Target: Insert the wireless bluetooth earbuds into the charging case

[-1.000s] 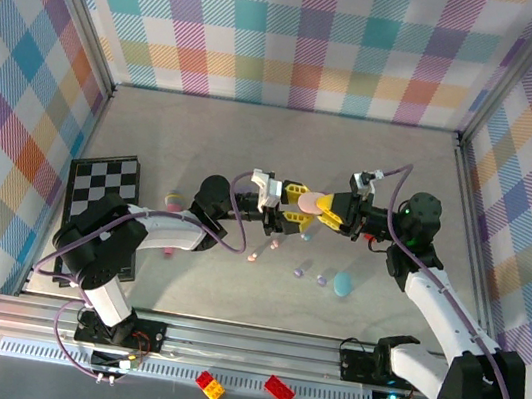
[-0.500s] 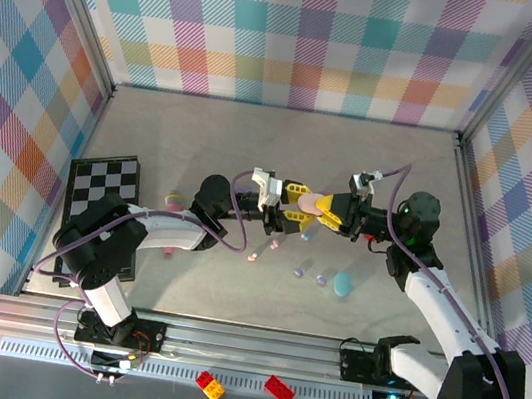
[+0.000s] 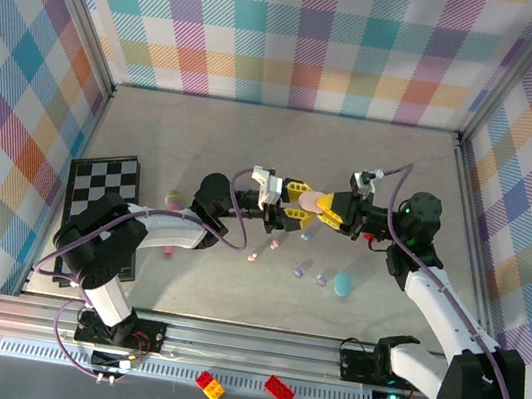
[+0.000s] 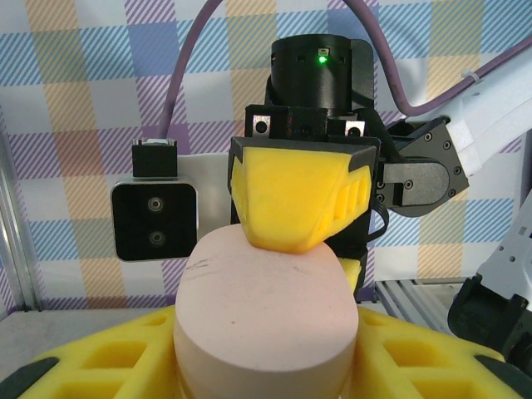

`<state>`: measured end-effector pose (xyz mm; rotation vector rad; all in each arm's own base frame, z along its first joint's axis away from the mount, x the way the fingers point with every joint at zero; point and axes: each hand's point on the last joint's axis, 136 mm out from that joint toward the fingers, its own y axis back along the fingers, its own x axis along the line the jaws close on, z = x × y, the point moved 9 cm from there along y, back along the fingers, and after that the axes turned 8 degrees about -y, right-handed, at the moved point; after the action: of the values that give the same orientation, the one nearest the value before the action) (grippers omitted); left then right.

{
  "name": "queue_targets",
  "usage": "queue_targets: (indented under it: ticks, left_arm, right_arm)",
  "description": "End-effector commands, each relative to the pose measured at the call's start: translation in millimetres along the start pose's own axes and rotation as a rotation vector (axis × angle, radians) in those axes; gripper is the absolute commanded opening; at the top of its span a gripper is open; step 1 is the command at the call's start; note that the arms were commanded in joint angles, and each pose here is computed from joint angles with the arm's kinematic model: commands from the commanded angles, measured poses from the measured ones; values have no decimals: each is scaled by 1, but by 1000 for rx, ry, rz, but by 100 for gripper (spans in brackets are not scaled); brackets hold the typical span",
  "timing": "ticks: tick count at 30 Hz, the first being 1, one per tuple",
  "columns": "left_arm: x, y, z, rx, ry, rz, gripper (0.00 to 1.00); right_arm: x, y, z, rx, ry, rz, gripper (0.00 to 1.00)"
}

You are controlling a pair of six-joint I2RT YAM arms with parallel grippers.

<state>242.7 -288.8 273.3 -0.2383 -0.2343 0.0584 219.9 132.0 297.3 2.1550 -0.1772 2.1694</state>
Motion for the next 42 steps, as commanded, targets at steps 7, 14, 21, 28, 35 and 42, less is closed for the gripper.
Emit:
queue_targets:
  ticks: [7, 14, 21, 28, 35, 42]
  left_arm:
    - [3, -2, 8, -41, -43, -24, 49]
    - [2, -1, 8, -41, -43, -26, 48]
    - [2, -1, 7, -37, -43, -24, 51]
    - [2, -1, 6, -35, -39, -28, 46]
    - [2, -2, 5, -35, -35, -37, 34]
    - [1, -1, 11, -45, -43, -31, 34]
  right_arm:
    - [15, -1, 2, -6, 68, 32, 4]
    - [14, -1, 2, -7, 63, 31, 4]
    - [14, -1, 2, -10, 56, 32, 4]
    - [13, -1, 2, -12, 53, 34, 4]
    - [15, -1, 2, -16, 56, 44, 4]
    - [13, 0, 0, -19, 55, 28, 5]
